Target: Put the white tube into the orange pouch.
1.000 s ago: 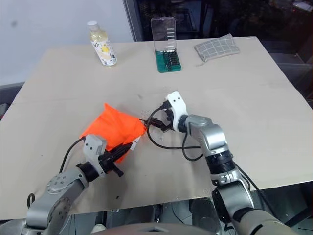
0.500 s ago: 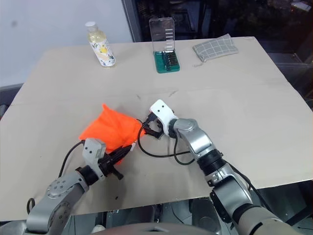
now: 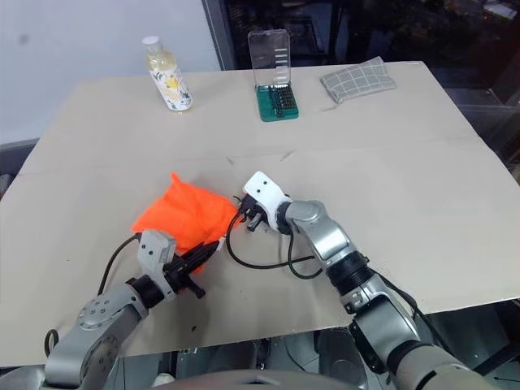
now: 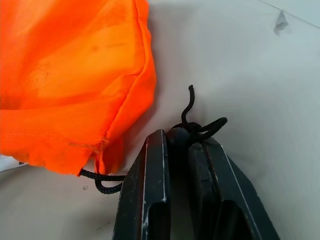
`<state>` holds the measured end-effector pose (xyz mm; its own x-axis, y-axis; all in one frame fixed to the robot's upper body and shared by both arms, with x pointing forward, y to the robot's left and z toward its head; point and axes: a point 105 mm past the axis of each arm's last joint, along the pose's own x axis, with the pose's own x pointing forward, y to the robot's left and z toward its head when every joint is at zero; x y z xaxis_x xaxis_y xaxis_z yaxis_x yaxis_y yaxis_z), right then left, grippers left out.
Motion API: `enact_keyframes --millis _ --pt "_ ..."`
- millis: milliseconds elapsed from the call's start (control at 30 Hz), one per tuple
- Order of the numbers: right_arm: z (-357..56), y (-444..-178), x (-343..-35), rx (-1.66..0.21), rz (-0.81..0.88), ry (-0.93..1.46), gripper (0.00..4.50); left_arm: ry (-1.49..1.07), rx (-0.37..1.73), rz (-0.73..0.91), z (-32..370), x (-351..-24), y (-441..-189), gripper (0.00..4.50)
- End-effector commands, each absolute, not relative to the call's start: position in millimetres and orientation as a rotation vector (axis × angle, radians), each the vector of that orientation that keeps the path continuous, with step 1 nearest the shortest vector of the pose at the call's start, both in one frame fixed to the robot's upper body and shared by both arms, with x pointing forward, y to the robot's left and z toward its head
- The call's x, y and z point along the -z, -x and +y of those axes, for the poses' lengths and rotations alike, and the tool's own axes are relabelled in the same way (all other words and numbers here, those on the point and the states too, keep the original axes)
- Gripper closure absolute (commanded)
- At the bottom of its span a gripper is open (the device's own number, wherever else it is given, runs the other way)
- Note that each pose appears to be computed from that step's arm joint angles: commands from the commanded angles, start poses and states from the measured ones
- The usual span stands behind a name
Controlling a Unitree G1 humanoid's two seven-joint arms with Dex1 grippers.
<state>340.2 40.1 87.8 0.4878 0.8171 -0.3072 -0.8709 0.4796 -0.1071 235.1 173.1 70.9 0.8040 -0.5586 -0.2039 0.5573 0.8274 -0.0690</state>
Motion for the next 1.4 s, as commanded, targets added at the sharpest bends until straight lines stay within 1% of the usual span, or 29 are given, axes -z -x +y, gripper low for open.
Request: enact_keyframes --millis 33,200,300,333,400,467,500,533,600,700,767,833,933,1100,1233,1400 --pt "27.4 -354.0 -110.7 -0.941 0.102 0.163 4.46 0.003 0.600 0.236 171.3 -67.8 -233.3 4.50" --pt "15.5 -364.3 -142.4 -0.834 -0.059 0.017 4.46 0.028 0.593 0.222 171.1 -71.0 -235.8 4.50" --pt "13.2 -362.7 -159.6 -0.822 -0.168 0.000 4.46 0.105 0.574 0.174 171.7 -83.8 -243.6 4.50" --pt "13.2 -361.0 -163.6 -0.826 -0.200 0.015 4.46 0.139 0.574 0.154 171.7 -89.2 -245.4 4.08" --pt "13.9 -357.4 -169.3 -0.838 -0.243 0.026 4.46 0.170 0.588 0.128 171.1 -97.3 -246.7 3.69" --pt "14.7 -352.5 -175.0 -0.856 -0.281 0.023 4.46 0.119 0.593 0.113 172.5 -103.5 -249.8 2.85" --pt "15.0 -350.0 -177.5 -0.869 -0.302 0.036 4.46 0.087 0.602 0.102 173.2 -108.2 -251.2 2.34" --pt "15.6 -347.0 -179.2 -0.885 -0.327 0.066 4.46 0.073 0.618 0.077 174.3 -117.0 -252.8 1.93" --pt "16.9 -340.0 -179.9 -0.924 -0.373 0.139 4.46 0.148 0.692 0.014 176.0 -143.3 -253.3 1.93" --pt "19.2 -333.3 -176.1 -0.966 -0.415 0.225 4.46 0.281 0.800 -0.012 179.5 -167.0 -251.8 1.93" --pt "20.8 -329.9 -176.1 -0.984 -0.438 0.250 4.46 0.326 0.831 -0.023 183.5 -177.3 -254.4 1.93" --pt "22.9 -326.4 -178.9 -1.001 -0.466 0.261 4.46 0.330 0.815 -0.030 187.2 -182.1 -262.0 1.93" --pt "30.9 -312.4 -185.1 -1.078 -0.551 0.340 4.46 0.336 0.816 -0.048 185.1 -189.9 -273.7 1.93" --pt "37.1 -302.8 -193.6 -1.104 -0.659 0.441 4.46 0.359 0.876 -0.043 168.2 -190.8 -279.5 1.93" --pt "39.2 -301.4 -196.1 -1.098 -0.695 0.476 4.46 0.374 0.914 -0.048 157.4 -192.9 -280.7 1.93" --pt "42.4 -297.1 -195.8 -1.110 -0.719 0.505 4.46 0.401 0.907 -0.067 153.0 -195.4 -286.7 1.93"
